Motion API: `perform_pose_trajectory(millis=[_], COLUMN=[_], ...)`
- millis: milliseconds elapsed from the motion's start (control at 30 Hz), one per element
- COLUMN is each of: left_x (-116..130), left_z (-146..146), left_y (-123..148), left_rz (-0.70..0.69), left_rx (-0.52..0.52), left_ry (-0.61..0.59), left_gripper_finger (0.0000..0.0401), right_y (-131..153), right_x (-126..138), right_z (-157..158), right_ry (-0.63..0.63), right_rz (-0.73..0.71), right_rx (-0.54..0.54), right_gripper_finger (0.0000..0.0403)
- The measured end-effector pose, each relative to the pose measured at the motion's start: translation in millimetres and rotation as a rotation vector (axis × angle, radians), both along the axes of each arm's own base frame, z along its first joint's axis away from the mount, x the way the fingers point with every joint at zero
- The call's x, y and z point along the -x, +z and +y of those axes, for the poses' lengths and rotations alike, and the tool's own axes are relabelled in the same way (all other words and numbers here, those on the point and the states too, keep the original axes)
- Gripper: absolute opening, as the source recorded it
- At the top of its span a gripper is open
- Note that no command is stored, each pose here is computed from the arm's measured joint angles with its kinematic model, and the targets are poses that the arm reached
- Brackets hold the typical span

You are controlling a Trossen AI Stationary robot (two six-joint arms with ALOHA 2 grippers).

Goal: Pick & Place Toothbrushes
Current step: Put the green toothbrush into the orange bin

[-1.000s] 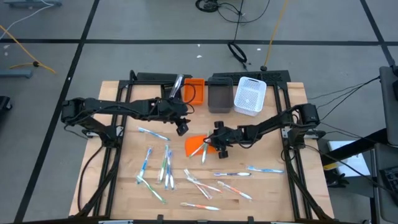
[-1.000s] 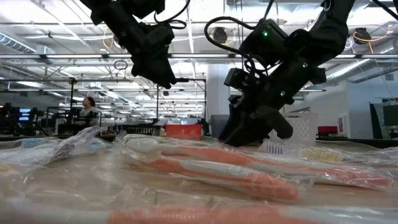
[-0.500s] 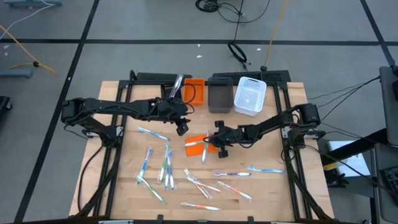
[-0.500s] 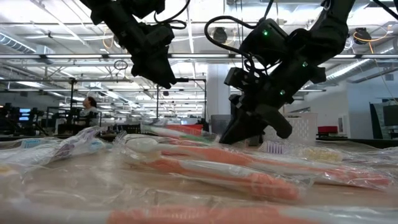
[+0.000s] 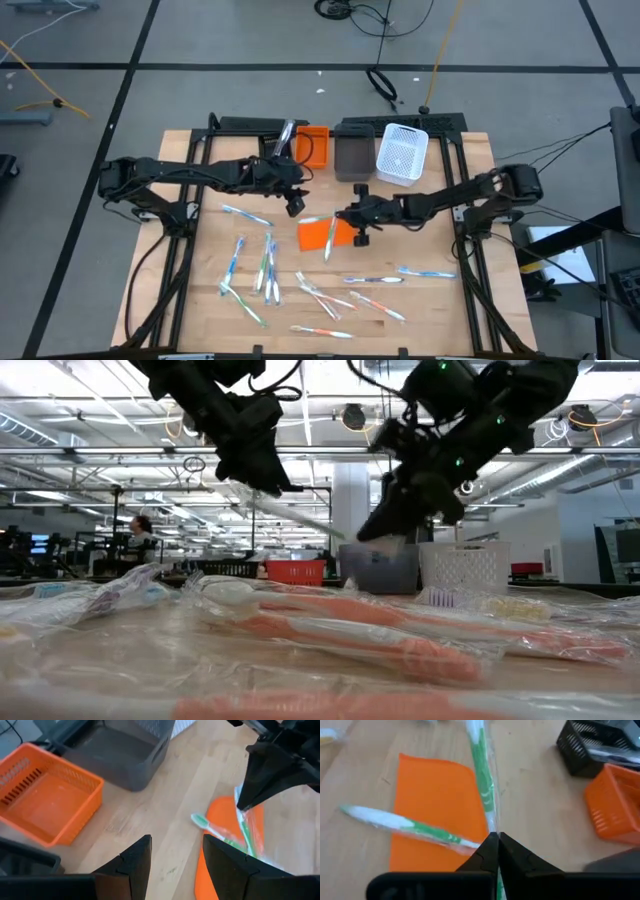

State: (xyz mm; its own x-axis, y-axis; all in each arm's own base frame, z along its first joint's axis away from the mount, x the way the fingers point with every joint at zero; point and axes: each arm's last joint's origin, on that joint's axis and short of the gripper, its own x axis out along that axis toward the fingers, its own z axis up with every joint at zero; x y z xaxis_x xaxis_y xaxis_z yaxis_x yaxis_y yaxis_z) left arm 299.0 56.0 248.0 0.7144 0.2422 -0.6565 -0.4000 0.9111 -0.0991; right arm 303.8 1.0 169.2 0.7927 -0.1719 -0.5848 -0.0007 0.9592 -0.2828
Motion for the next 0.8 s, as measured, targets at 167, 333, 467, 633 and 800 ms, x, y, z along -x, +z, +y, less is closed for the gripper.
perform_pose_trajectory(millis=[167,333,467,633,800], left_x=[-3.0,-6.4,-10.2,-16.4,-18.2], left_z=[0.5,1.1,-0.3,-7.8,-12.2], left_y=[3.6,8.3,13.6,22.7,25.1], left_rz=[-0.047,-0.102,-0.159,-0.254,-0.270], left_rx=[-0.014,-0.036,-0.069,-0.121,-0.165], left_ry=[-0.005,-0.015,-0.038,-0.099,-0.137], left_gripper_finger=[0.0177,0.0177,0.0177,0.0177,0.0177], right_y=[25.2,49.0,66.1,80.0,90.7], right_x=[11.5,22.1,29.7,36.6,47.7], right_z=[-2.0,-3.0,-6.3,-12.5,-18.0], right_ry=[-0.068,-0.096,-0.147,-0.180,-0.188], right_rz=[-0.057,-0.141,-0.223,-0.292,-0.301], right_rx=[0.016,-0.009,-0.037,-0.056,-0.028], right_gripper_finger=[0.0000,0.0000,0.0000,0.0000,0.0000])
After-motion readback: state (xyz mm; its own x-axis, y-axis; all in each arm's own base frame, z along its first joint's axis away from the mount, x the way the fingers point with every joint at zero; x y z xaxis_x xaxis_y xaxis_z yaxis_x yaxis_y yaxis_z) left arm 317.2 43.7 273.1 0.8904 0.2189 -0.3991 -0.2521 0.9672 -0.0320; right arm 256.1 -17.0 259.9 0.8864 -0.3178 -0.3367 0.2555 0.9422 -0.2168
